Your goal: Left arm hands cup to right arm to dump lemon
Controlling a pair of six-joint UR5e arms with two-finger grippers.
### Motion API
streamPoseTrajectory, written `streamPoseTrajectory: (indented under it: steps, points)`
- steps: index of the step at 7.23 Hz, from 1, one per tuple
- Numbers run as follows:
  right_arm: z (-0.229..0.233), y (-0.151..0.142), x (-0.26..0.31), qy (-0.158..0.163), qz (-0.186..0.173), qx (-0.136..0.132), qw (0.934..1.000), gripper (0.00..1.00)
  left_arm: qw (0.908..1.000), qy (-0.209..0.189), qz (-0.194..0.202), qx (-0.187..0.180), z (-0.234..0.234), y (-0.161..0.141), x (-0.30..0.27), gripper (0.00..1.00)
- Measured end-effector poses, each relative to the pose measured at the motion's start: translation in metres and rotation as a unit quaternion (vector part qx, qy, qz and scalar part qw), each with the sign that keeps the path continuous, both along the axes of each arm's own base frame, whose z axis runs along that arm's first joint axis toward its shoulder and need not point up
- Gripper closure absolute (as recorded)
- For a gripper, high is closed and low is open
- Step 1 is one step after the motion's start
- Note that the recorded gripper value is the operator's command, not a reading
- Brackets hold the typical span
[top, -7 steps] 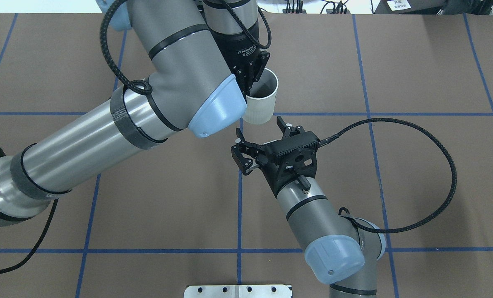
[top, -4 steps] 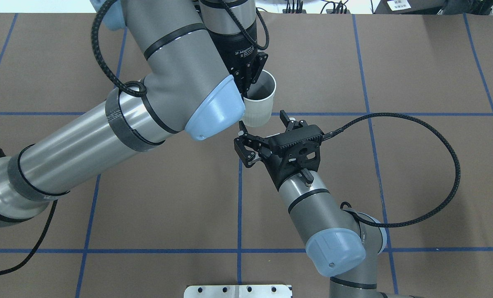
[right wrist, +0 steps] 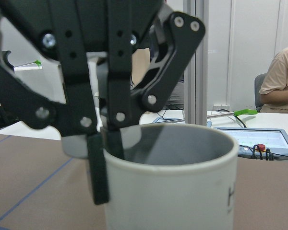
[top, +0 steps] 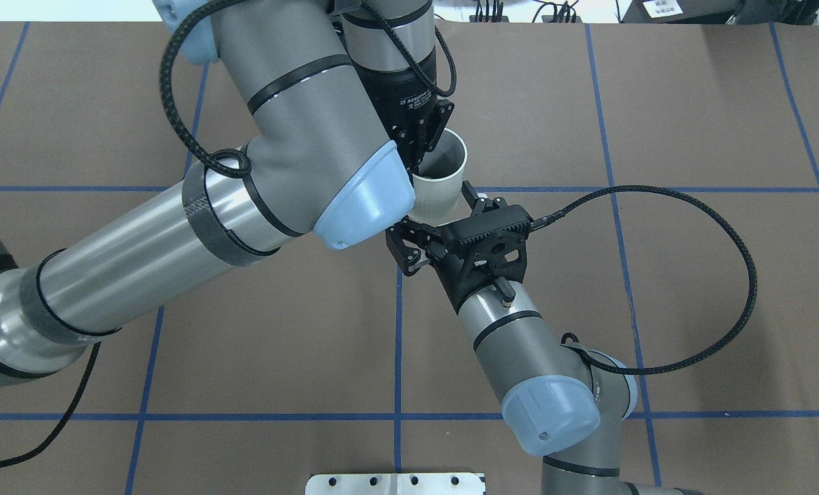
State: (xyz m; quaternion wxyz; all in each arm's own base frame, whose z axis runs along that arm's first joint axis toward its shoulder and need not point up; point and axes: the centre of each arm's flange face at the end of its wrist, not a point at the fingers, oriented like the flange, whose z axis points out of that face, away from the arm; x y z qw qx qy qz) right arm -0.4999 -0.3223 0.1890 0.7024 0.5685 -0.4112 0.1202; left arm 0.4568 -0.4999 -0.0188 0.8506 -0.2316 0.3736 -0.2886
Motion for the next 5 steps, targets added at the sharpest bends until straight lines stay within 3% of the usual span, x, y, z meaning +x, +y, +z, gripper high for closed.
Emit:
streamPoseTrajectory:
  steps: [5]
  points:
    - [0.0036, -0.0069, 0.0008, 0.004, 0.006, -0.001, 1.0, 0.02, 1.0, 0.002, 0.004, 0.0, -0.001, 0.0066, 0.0032, 1.0]
